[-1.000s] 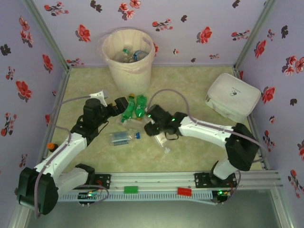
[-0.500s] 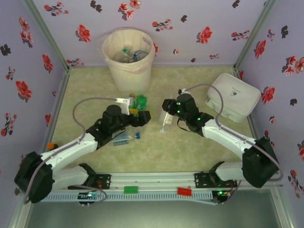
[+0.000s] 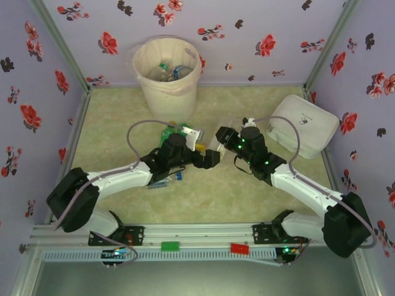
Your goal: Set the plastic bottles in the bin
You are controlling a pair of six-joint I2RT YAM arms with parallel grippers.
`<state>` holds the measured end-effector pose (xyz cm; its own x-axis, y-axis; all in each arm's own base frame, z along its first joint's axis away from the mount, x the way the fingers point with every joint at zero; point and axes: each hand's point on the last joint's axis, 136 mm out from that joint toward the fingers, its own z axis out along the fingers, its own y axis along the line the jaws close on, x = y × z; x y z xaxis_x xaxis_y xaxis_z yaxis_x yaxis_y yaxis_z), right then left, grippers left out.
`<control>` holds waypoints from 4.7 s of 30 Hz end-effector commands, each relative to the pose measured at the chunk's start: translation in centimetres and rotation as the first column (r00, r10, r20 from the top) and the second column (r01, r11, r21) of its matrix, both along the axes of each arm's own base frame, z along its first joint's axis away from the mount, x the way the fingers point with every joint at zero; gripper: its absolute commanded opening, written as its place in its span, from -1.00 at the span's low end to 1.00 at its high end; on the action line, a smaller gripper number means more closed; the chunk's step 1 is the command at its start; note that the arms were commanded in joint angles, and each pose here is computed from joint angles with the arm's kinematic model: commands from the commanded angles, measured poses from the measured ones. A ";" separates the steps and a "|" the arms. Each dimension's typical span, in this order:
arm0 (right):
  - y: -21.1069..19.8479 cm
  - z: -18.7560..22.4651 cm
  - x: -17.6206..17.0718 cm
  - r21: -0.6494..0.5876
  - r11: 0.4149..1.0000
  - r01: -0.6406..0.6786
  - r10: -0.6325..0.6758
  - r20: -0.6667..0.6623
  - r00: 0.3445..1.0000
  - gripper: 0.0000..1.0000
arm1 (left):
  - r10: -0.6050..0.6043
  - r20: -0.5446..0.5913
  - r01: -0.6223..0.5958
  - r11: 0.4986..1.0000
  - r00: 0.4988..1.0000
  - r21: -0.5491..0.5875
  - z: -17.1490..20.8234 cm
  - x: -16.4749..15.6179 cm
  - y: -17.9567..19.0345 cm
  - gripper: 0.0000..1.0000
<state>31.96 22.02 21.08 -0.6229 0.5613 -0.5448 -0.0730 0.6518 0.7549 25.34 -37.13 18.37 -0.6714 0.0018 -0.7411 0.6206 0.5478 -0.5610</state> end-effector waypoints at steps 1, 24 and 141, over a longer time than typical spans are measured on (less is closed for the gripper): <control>-0.3 1.7 -0.3 0.066 0.998 0.006 -0.008 0.033 0.999 -0.16 | -0.061 0.049 0.062 0.998 0.997 -0.023 1.2 0.1 -1.8 0.94; -4.2 4.8 -0.2 -0.019 0.992 0.126 -0.124 0.100 0.987 0.99 | -0.003 0.032 0.005 0.999 0.999 -0.036 1.4 1.5 -0.3 -0.23; -1.3 -6.9 1.7 -0.177 0.984 0.024 -0.054 -0.165 0.985 0.99 | 0.307 -0.287 -0.034 0.734 0.907 0.678 -15.1 -9.6 18.6 0.90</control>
<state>33.27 20.15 13.10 -0.7041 0.4815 -0.5219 0.0880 0.7885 0.6087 15.00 -19.11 3.06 -0.9368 0.2010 -0.2862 0.2822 0.9178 -0.2793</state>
